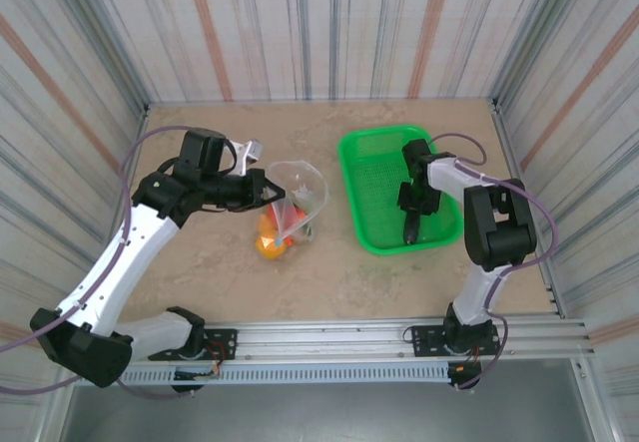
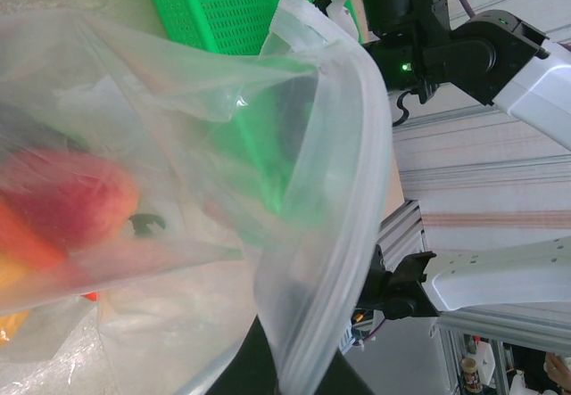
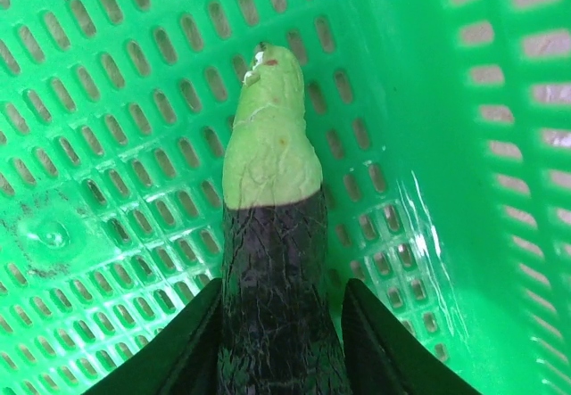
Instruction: Place the food in the zip-top bag and seal the zipper
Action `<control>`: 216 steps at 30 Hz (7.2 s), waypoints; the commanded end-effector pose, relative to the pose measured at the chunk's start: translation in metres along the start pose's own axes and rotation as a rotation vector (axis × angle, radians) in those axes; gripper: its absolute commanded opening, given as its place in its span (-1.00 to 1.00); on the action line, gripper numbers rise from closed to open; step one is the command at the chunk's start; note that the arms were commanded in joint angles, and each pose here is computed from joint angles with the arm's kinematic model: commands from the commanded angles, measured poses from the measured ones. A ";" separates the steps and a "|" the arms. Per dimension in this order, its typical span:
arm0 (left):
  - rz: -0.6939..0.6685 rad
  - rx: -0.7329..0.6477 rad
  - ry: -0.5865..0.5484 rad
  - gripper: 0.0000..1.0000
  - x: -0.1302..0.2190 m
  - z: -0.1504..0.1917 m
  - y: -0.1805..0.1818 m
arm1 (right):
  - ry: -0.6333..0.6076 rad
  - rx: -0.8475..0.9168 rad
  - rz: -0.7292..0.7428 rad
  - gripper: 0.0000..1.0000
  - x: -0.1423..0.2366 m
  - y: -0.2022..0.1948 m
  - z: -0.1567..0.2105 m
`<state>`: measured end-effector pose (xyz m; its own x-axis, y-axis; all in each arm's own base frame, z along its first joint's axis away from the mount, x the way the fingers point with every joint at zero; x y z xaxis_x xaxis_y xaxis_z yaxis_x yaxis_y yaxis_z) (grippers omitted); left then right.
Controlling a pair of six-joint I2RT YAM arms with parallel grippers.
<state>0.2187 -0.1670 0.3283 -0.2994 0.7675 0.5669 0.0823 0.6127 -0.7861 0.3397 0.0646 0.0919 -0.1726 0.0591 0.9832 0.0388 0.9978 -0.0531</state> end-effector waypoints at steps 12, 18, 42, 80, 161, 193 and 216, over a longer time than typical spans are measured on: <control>-0.007 0.007 0.004 -1.00 -0.003 -0.003 0.003 | -0.344 0.014 -0.033 -0.61 0.081 0.007 -0.024; 0.011 0.039 0.007 -1.00 -0.004 -0.006 0.002 | -0.839 0.017 -0.200 -0.58 0.188 0.022 -0.023; 0.125 0.194 0.016 -1.00 0.001 -0.021 0.008 | -1.456 0.535 -0.931 -0.47 0.333 0.192 0.035; -0.039 0.069 -0.149 -1.00 0.047 -0.023 -0.009 | -1.110 0.589 -0.837 0.33 0.320 0.190 0.048; -0.172 -0.370 0.250 -0.81 -0.017 0.042 -0.010 | -0.851 1.134 -0.941 0.21 0.258 0.122 0.089; -0.433 -0.486 0.143 -1.00 0.024 0.038 -0.016 | -0.733 1.060 -0.446 -0.97 0.300 0.148 0.033; 0.078 -0.860 -0.730 0.46 0.050 0.054 0.022 | -0.569 0.812 -0.540 -1.00 0.303 0.107 0.022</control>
<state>0.1524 -0.1167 0.3054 -0.7310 0.6268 0.2697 0.5521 0.7756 -0.3060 0.2815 0.1907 0.3740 -0.4385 -0.5123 0.7384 -0.7812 0.6235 -0.0314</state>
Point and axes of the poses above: each hand's point on the last joint's axis, 136 mm out from that joint toward the fingers, its own x axis back along the fingers, its own y axis along the line the jaws close on, z = x × y, the point moved 7 cm from there along x, back along the fingers, and after that the axes turned 12 degrees about x, right-handed, at the moved point
